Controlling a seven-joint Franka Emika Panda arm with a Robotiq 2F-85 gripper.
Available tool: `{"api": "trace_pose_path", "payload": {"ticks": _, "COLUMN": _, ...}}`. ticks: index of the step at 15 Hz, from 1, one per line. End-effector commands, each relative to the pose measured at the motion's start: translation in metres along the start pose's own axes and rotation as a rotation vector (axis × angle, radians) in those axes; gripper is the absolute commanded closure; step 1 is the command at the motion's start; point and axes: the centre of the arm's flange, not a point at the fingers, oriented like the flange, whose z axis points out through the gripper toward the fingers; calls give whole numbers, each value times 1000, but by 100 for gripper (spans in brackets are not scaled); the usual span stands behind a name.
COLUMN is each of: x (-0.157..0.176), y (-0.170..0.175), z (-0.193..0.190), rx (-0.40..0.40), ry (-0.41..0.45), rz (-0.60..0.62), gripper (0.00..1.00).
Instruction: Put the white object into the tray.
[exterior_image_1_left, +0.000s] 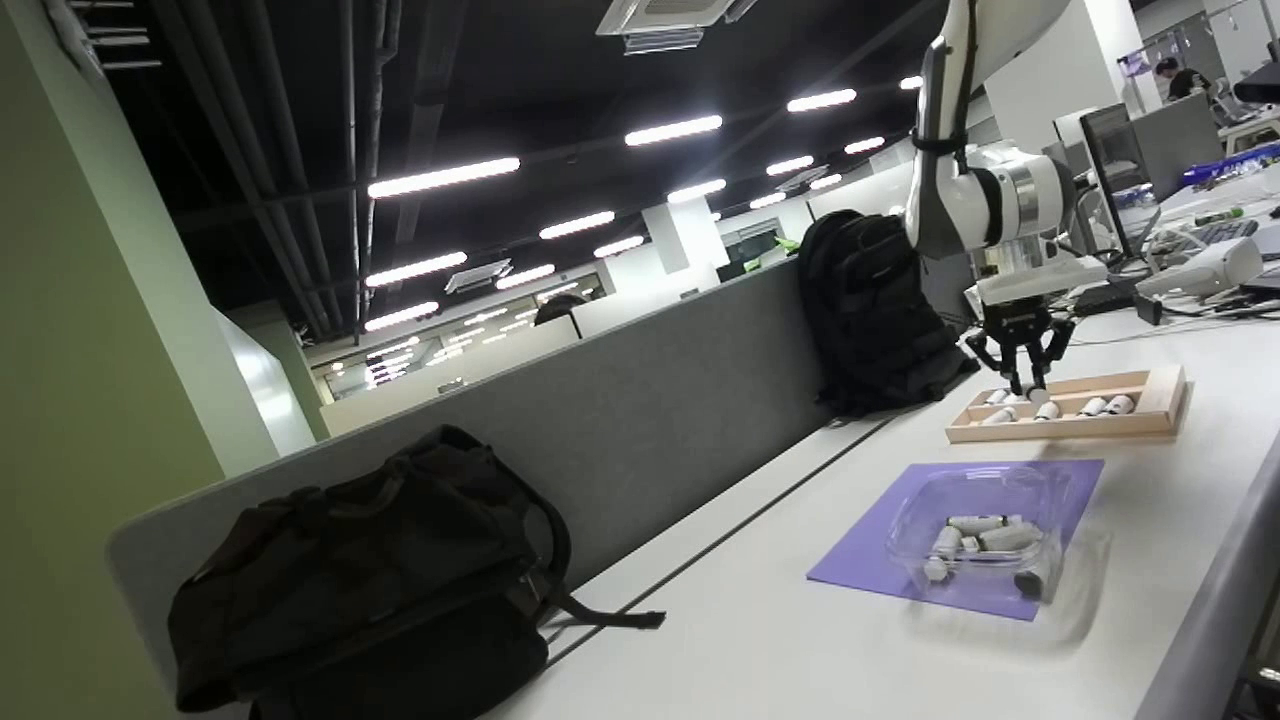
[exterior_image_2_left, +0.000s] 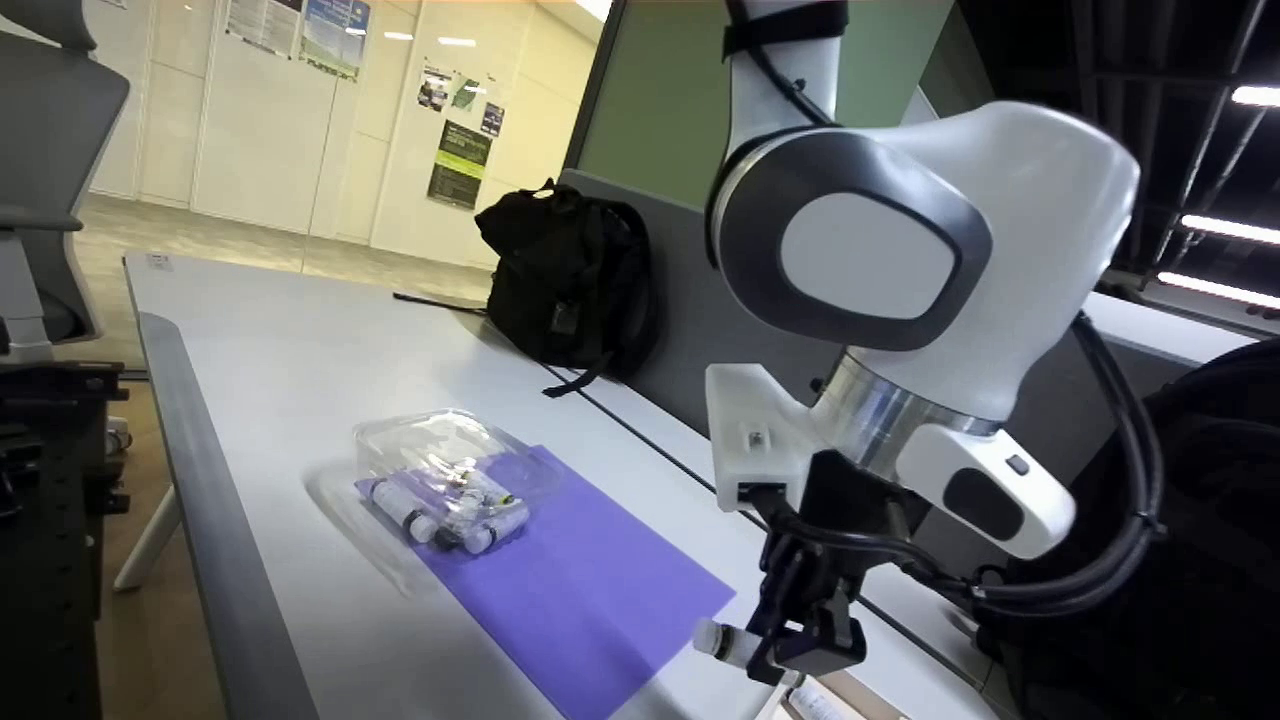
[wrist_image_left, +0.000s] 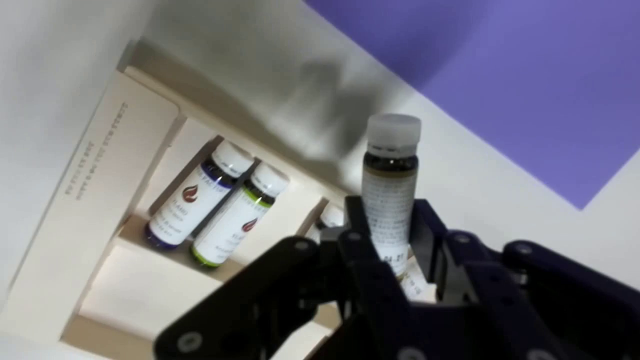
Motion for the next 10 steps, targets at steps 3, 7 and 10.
{"api": "trace_pose_path", "payload": {"ticks": 3, "x": 11, "y": 30, "z": -9, "rx": 39, "ry": 17, "rz": 132, "gripper": 73}}
{"api": "trace_pose_path", "payload": {"ticks": 7, "x": 12, "y": 34, "z": -11, "rx": 50, "ry": 18, "rz": 157, "gripper": 73}}
{"api": "trace_pose_path", "payload": {"ticks": 10, "x": 11, "y": 32, "z": -11, "rx": 54, "ry": 16, "rz": 158, "gripper": 73}}
